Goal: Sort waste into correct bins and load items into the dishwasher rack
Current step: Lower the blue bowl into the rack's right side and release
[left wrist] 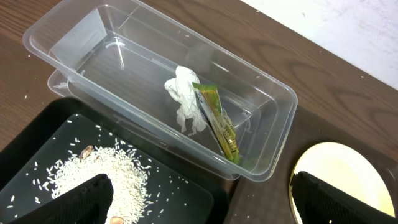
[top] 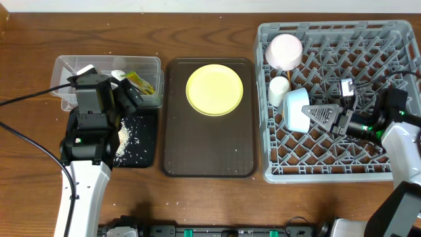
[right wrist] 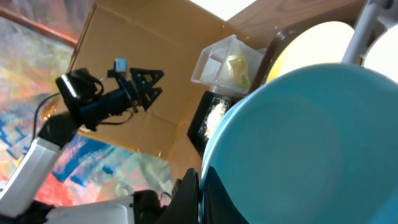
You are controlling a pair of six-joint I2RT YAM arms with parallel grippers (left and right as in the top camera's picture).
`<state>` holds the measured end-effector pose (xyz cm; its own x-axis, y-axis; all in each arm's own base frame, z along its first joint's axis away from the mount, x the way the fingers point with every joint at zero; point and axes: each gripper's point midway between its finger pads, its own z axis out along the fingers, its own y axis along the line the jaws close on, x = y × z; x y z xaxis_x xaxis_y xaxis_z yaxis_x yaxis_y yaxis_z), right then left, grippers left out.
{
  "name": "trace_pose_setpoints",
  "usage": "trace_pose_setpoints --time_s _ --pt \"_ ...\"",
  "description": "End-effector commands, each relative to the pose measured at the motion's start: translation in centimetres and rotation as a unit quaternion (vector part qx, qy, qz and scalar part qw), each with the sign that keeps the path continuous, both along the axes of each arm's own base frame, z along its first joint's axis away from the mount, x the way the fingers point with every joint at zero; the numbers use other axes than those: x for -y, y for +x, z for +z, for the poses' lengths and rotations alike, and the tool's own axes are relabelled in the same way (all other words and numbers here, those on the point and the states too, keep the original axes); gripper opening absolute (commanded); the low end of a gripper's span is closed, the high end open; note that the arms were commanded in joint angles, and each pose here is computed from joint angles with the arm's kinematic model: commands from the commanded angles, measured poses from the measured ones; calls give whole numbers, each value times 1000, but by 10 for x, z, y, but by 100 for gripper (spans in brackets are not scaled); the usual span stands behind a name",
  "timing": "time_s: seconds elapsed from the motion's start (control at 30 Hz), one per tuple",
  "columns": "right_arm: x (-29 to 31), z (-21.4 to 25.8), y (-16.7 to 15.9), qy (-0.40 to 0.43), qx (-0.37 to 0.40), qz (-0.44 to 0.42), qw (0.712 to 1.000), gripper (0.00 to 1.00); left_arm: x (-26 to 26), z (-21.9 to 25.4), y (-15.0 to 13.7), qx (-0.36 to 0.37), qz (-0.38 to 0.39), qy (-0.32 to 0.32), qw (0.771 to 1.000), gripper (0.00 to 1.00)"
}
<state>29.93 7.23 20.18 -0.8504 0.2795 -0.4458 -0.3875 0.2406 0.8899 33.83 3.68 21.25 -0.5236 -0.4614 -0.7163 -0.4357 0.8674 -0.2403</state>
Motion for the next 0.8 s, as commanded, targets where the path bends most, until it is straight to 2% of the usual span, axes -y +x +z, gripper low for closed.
trace_pose_setpoints --time_s 0.0,0.27,0.37,0.43,0.47,0.6,0.67,0.77 --pt "8 -11 -4 12 1 -17 1000 1 -3 6 1 5 1 8 1000 95" --pt "41 -29 -2 9 -19 -79 997 1 -3 6 1 5 1 8 1000 94" --pt "56 -39 -1 -8 -48 -108 993 6 -3 6 1 5 1 8 1000 94" --pt "65 -41 1 -13 -51 -123 991 12 -3 6 1 5 1 8 1000 94" --pt "69 -41 2 -10 -55 -130 990 21 -3 6 1 5 1 8 1000 94" --pt "85 -40 13 -4 -72 -158 985 44 -3 6 1 5 1 8 1000 95" --pt "93 -44 20 -12 -89 -175 980 51 -3 6 1 5 1 8 1000 94" --pt "106 -48 35 -30 -104 -208 972 54 -3 6 1 5 1 8 1000 94"
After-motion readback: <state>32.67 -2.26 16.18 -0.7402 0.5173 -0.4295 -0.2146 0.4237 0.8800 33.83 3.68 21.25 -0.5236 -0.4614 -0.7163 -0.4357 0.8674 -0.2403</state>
